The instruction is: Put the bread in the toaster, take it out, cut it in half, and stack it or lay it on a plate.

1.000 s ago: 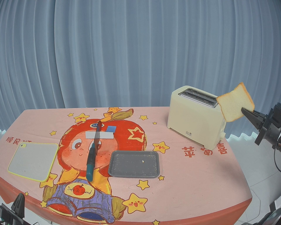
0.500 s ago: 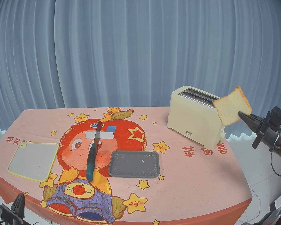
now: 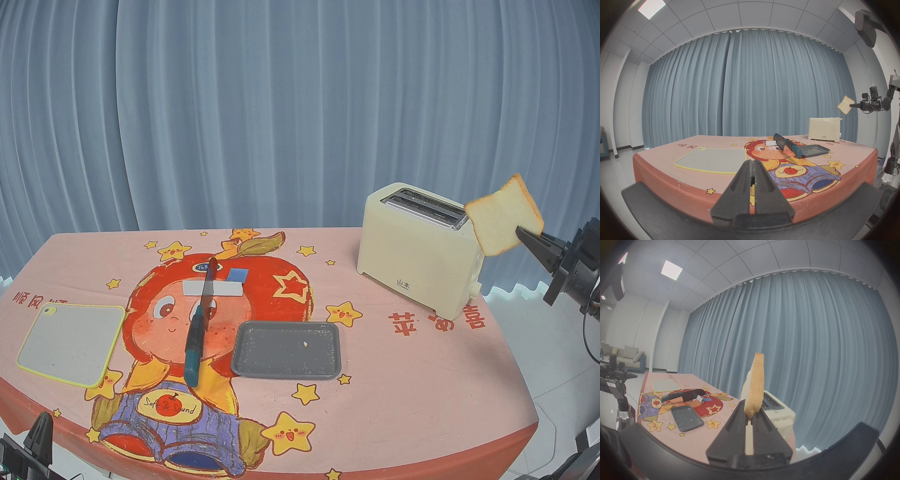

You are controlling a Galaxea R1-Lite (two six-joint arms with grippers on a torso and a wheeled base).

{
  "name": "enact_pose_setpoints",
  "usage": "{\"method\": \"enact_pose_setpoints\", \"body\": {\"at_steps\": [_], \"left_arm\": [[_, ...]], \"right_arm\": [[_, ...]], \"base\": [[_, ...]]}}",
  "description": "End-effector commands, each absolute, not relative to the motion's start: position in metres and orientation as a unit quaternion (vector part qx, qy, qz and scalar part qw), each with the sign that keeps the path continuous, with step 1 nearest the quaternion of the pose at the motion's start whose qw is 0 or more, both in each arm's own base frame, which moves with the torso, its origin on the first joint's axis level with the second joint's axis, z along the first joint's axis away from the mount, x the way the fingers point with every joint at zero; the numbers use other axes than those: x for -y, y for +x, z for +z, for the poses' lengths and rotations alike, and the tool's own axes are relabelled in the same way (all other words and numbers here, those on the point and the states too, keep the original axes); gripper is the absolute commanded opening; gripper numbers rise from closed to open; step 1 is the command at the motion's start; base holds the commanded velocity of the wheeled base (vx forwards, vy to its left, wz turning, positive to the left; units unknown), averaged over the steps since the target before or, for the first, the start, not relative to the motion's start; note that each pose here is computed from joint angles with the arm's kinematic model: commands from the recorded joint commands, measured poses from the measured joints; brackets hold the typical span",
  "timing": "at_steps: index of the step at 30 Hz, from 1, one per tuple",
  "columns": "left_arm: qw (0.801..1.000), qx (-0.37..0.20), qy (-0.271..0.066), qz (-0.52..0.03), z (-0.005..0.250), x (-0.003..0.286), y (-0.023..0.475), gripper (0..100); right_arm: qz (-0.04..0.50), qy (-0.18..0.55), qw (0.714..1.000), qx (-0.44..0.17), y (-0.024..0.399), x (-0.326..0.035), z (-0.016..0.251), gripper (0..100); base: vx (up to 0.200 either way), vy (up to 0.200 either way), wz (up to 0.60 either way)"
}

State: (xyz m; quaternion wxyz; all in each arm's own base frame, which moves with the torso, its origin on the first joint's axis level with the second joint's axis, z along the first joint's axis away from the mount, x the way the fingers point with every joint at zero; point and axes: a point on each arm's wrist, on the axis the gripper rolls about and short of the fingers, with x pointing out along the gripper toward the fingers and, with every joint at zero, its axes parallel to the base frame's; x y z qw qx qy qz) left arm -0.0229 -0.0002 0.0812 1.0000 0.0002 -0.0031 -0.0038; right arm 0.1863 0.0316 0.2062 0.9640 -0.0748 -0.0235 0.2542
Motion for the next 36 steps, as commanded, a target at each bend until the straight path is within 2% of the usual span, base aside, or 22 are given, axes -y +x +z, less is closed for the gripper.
{"method": "enact_pose_setpoints", "body": {"at_steps": [1, 36], "left_arm": [[1.000, 0.003, 0.000, -0.004, 0.076, 0.000, -0.023, 0], [1.000, 0.003, 0.000, -0.004, 0.076, 0.000, -0.023, 0]], "right_arm": [[0.247, -0.077, 0.965, 0.036, 0.189, -0.029, 0.214, 0], [0.232, -0.086, 0.964, 0.096, 0.242, -0.031, 0.259, 0]], "base": [[0.000, 0.000, 0.00], [0.000, 0.000, 0.00]]}}
